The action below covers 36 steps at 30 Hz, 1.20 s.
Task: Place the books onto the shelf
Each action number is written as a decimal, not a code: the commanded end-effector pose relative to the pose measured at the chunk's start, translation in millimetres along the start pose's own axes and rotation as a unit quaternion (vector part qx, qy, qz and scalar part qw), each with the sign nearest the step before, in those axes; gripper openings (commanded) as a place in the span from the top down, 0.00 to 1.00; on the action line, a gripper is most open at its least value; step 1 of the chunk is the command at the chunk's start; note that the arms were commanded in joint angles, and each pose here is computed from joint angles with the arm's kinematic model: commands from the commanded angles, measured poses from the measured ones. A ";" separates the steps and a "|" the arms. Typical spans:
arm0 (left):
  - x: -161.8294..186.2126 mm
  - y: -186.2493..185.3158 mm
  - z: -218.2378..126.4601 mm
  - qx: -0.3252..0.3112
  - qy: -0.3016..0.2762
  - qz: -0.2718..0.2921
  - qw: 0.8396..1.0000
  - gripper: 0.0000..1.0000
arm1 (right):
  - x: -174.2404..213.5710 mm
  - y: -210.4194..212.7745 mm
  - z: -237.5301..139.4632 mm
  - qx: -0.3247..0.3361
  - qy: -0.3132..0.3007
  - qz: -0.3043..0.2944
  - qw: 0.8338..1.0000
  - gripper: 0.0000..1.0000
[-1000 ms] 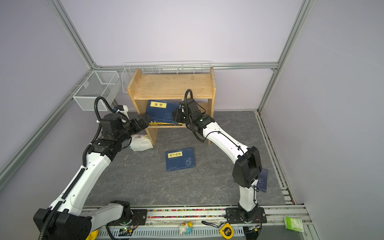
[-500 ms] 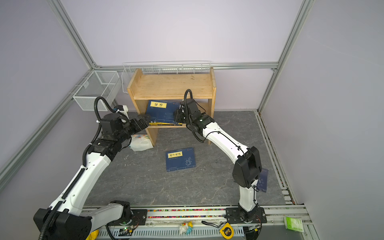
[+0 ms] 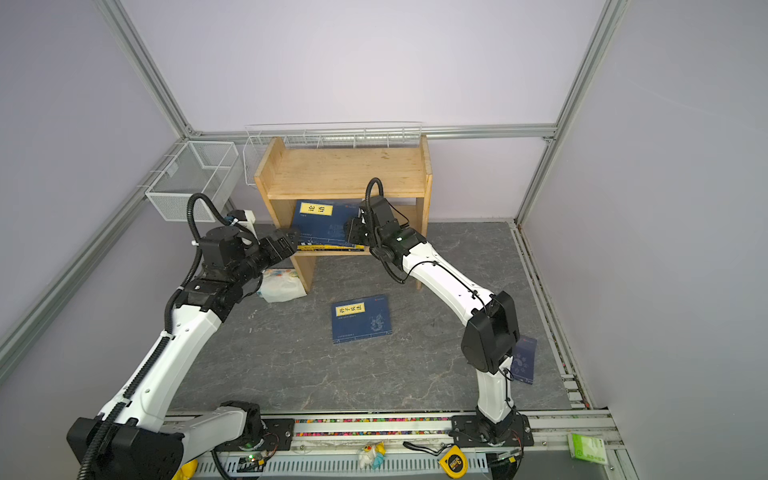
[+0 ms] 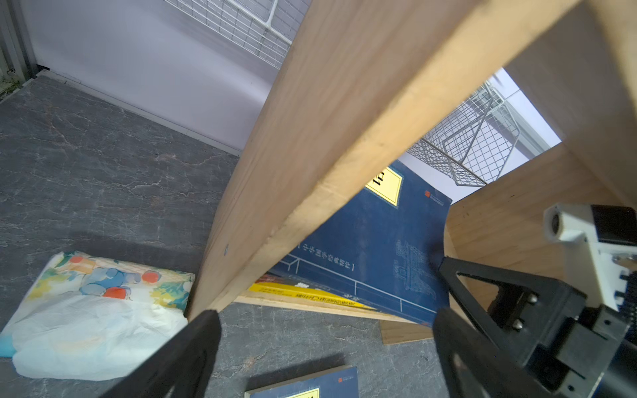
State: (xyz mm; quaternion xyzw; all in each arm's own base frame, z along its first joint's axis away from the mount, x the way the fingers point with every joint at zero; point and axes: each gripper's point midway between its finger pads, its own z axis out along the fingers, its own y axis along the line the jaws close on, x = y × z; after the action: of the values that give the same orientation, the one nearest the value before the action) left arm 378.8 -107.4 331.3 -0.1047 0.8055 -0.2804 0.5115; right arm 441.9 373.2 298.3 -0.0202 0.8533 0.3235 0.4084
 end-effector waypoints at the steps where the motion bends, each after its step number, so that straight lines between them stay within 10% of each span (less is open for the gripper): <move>1: -6.8 -3.0 -7.1 0.007 -0.014 0.007 1.000 0.03 | 9.3 -3.1 19.6 -0.008 0.021 0.003 1.000 0.50; 24: 14.0 -3.7 -3.5 0.031 0.017 -0.005 0.999 0.03 | -14.0 28.4 33.3 -0.093 -0.023 -0.032 0.995 0.57; 36: 17.1 3.0 -19.4 0.013 0.009 -0.004 1.000 0.04 | -24.5 18.0 14.1 -0.060 -0.054 -0.035 0.996 0.44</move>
State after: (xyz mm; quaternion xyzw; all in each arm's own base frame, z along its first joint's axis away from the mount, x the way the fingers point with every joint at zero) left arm 361.9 -113.9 321.3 -0.0896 0.8076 -0.3031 0.4979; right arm 465.8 387.2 296.1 -0.0410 0.8329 0.3387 0.4357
